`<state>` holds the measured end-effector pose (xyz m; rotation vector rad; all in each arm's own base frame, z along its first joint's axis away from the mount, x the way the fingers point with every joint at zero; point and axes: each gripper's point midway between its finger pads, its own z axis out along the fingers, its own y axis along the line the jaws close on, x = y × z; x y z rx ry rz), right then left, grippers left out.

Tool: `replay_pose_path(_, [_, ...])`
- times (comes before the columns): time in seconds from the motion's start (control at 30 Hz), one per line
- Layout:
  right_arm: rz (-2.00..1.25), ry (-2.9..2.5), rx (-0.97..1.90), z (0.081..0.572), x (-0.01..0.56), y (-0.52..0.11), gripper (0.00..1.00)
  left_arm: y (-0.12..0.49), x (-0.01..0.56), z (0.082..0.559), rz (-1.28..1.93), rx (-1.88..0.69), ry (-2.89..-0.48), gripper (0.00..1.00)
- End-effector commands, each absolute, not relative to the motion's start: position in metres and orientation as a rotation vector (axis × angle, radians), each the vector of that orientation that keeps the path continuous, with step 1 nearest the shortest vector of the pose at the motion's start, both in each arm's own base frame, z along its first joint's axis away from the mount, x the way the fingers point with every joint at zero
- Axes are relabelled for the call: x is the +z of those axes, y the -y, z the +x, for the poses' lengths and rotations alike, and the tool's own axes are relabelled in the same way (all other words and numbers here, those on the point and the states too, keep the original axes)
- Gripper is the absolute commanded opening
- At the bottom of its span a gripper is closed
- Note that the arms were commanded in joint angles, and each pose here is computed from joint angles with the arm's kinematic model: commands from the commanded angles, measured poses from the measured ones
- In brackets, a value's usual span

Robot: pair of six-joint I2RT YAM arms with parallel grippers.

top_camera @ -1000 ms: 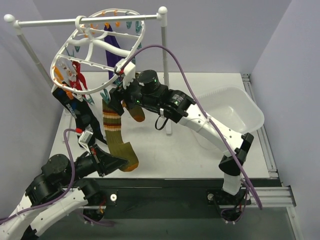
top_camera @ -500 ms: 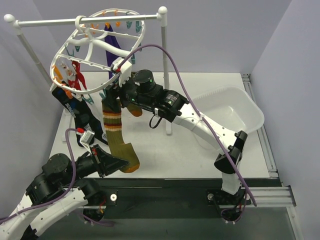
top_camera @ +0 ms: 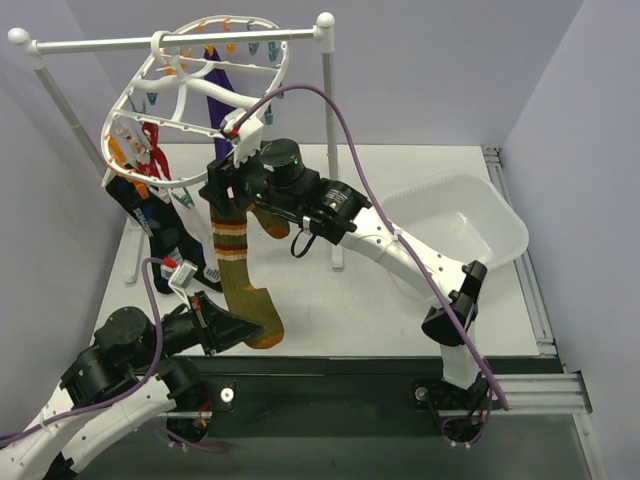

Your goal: Remove the socks clipped to the hanger

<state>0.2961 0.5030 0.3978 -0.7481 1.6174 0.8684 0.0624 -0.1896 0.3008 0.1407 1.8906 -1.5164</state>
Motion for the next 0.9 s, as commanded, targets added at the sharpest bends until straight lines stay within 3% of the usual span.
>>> replay_pose_path(0.0, [-0.675,-1.558,0.891,0.300,0.424,-0.505,0.54,0.191,0.322,0.057,0.167,-1.580,-1.811,0.00])
replay_pose_path(0.1, [-0.672,-1.557,0.889,0.299,0.426,-0.502,0.43,0.191,0.320,0.057,0.166,-1.577,-1.818,0.00])
replay_pose_path(0.17, [-0.662,-1.568,0.885,0.300,0.424,-0.502,0.08,0.191,0.317,0.057,0.167,-1.576,-1.824,0.00])
replay_pose_path(0.2, [-0.657,-1.579,0.883,0.301,0.423,-0.500,0.00,0.190,0.316,0.057,0.163,-1.573,-1.827,0.00])
replay_pose_path(0.67, [-0.618,-1.694,0.907,0.301,0.407,-0.485,0.00,0.198,0.279,0.050,0.110,-1.636,-1.957,0.00])
replay_pose_path(0.7, [-0.607,-1.695,0.919,0.297,0.411,-0.481,0.10,0.196,0.286,0.050,0.105,-1.644,-1.930,0.00])
replay_pose_path(0.73, [-0.607,-1.706,0.919,0.295,0.409,-0.478,0.45,0.195,0.289,0.052,0.095,-1.638,-1.917,0.00])
replay_pose_path(0.8, [-0.608,-1.746,0.915,0.287,0.400,-0.467,0.69,0.196,0.300,0.055,0.100,-1.633,-1.887,0.00])
replay_pose_path(0.87, [-0.623,-1.809,0.892,0.282,0.375,-0.458,0.77,0.200,0.309,0.057,0.124,-1.634,-1.859,0.00])
